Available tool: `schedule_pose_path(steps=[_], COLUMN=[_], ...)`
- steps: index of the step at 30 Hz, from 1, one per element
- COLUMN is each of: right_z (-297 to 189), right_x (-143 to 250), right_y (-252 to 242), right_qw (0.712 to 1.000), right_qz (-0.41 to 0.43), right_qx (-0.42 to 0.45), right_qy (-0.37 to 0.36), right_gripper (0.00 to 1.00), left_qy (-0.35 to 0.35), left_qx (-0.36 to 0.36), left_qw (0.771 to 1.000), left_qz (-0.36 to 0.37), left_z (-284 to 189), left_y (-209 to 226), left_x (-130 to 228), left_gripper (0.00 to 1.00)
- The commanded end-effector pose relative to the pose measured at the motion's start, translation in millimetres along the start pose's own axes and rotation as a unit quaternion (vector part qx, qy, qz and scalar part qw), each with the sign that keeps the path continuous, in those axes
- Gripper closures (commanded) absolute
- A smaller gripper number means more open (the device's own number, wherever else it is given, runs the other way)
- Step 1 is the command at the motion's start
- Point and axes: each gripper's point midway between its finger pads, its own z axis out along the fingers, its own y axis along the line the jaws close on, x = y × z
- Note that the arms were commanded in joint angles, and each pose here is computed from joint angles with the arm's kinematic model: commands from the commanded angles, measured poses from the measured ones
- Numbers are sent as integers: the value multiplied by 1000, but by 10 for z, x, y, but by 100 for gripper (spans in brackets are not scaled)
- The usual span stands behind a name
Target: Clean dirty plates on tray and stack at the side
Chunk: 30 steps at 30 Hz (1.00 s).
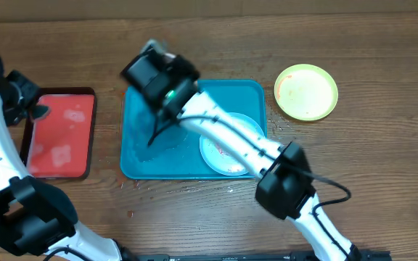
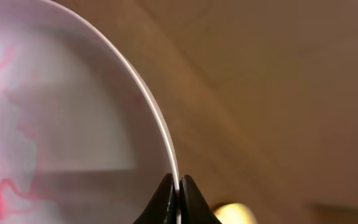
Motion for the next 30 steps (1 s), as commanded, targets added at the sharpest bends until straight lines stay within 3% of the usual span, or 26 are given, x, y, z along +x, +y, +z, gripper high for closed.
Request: schedule_pose_path(steps=[1,13,16,19,21,23,25,27,30], right_z=[-529,-985,-975,-842,-717,-663,-653,-683,-586], right_x=[-250,-569,-555,-490,-384,-289,-335,-353,-313], right_y=[-531,-755,-740,-453,-5,130,-230,-659,-1001], right_qw=[989,968,971,984,996,992,996,980,969], right_qz=[-58,-68,-14,43,-42,-108,-5,115,193], right_qx=[134,238,233,156,35,-5,73,147,136], right_qy=[-25,-44,-57,-80,-72,-61,-58,-65,-68], right_gripper=[96,96,96,96,96,96,96,96,95], left_qy=[30,84,84,86,86,87,89,93,94], left_qx=[-19,-64,-63,-62,-62,-62,-56,-48,-47], left_qw=[999,994,994,994,994,994,994,994,994], left_qz=[-18,-12,-12,-12,-12,-12,-13,-14,-14], left_z=[185,515,522,521,521,520,521,522,521], left_y=[172,367,361,358,359,360,339,311,308], left_x=[34,152,151,157,159,164,172,182,186], left_gripper=[96,96,96,96,96,96,96,96,96])
